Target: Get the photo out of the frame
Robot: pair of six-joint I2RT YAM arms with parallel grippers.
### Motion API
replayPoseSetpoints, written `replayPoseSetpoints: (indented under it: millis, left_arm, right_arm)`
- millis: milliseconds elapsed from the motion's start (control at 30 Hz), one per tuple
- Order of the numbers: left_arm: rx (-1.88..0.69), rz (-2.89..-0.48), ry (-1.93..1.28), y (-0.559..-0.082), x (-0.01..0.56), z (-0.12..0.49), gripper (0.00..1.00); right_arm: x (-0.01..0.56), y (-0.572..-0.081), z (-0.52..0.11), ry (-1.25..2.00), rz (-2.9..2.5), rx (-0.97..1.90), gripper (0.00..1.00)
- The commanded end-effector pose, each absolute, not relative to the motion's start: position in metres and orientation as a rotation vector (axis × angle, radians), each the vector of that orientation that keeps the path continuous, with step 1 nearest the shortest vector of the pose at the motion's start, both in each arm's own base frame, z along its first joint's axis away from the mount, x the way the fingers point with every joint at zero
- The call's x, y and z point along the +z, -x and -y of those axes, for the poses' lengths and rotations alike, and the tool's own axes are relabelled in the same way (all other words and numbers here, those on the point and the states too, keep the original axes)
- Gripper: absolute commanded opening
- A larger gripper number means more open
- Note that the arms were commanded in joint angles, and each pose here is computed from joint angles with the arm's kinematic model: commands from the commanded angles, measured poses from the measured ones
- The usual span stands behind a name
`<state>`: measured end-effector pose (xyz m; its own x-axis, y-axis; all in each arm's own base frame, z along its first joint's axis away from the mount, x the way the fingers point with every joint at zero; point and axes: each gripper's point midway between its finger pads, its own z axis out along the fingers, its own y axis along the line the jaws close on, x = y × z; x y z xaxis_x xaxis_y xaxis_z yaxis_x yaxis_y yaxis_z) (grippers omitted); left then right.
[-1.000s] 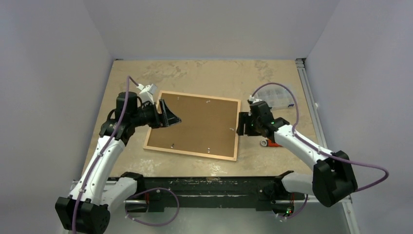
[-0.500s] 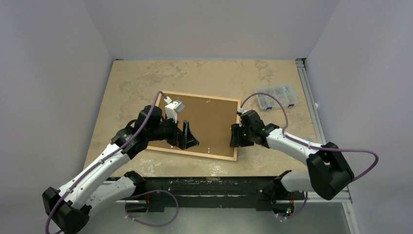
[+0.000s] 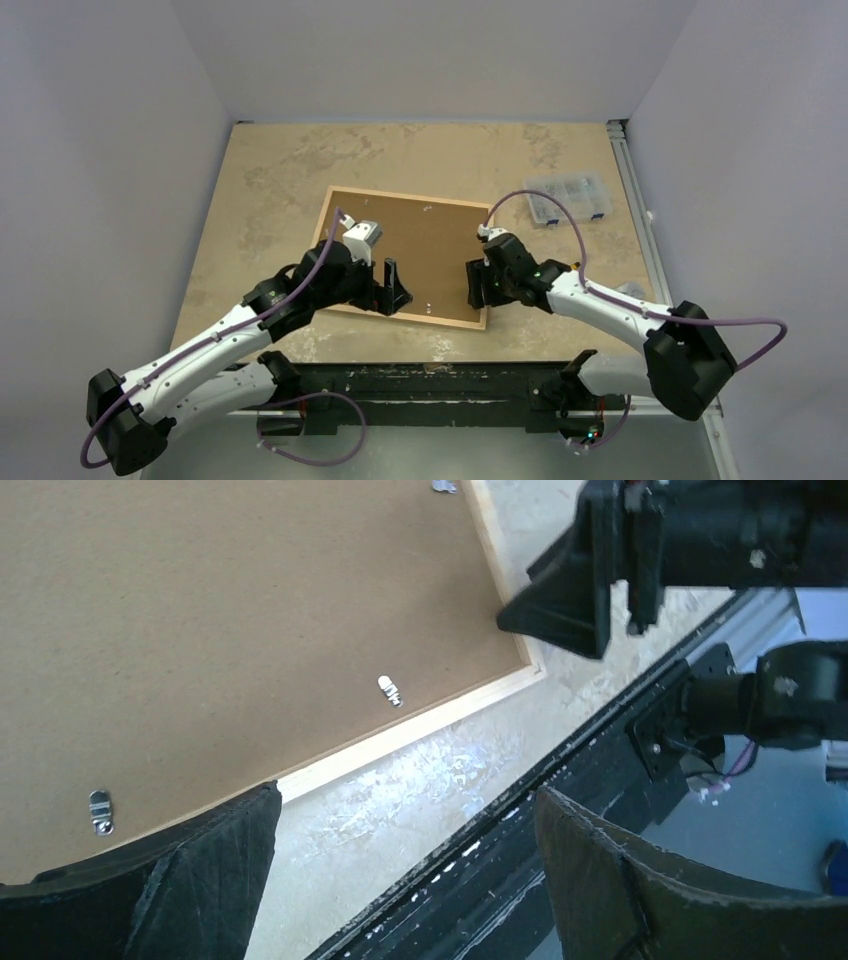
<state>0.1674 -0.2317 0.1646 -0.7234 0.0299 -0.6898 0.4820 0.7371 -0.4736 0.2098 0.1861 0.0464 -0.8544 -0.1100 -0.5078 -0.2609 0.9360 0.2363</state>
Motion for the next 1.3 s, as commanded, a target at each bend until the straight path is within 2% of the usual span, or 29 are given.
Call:
replayPoseSetpoints:
  millis: [0, 233, 400, 600, 767, 867, 933, 1067, 1267]
  left_arm:
    - [-0.763, -2.273, -0.217, -0.181, 0.167, 0.219, 0.93]
    - [-0.486, -2.352, 0.037, -0.184, 0.153, 0.166, 0.94]
    - [-0.304, -2.424, 0.255, -0.177, 0.142, 0.123, 0.95]
    - [-0.426, -2.484, 0.422, -0.173, 0.126, 0.113, 0.95]
    - [-0.528, -2.509, 0.453, -0.168, 0.121, 0.122, 0.95]
    - [-0.583, -2.532, 0.459, -0.165, 0.121, 0.131, 0.95]
    - [-0.63, -2.548, 0.475, -0.164, 0.121, 0.138, 0.95]
    - [-0.683, -2.588, 0.552, -0.16, 0.116, 0.146, 0.95]
    - [-0.6, -2.583, 0.774, -0.154, 0.112, 0.133, 0.97]
  right_arm:
    - [0.068, -0.216, -0.201, 0.411, -2.501, 0.284, 0.61]
    - [0.073, -0.187, -0.258, 0.752, -2.37, 0.287, 0.62]
    - [0.074, -0.159, -0.3, 1.004, -2.208, 0.297, 0.54]
    - [0.066, -0.159, -0.304, 1.094, -2.155, 0.218, 0.52]
    - [0.055, -0.17, -0.292, 1.111, -2.144, 0.072, 0.51]
    - [0.052, -0.168, -0.295, 1.138, -2.145, 0.085, 0.49]
    - [0.047, -0.165, -0.298, 1.16, -2.157, 0.103, 0.45]
    - [0.038, -0.16, -0.3, 1.188, -2.172, 0.126, 0.3]
    - [0.042, -0.168, -0.304, 1.199, -2.12, 0.103, 0.15]
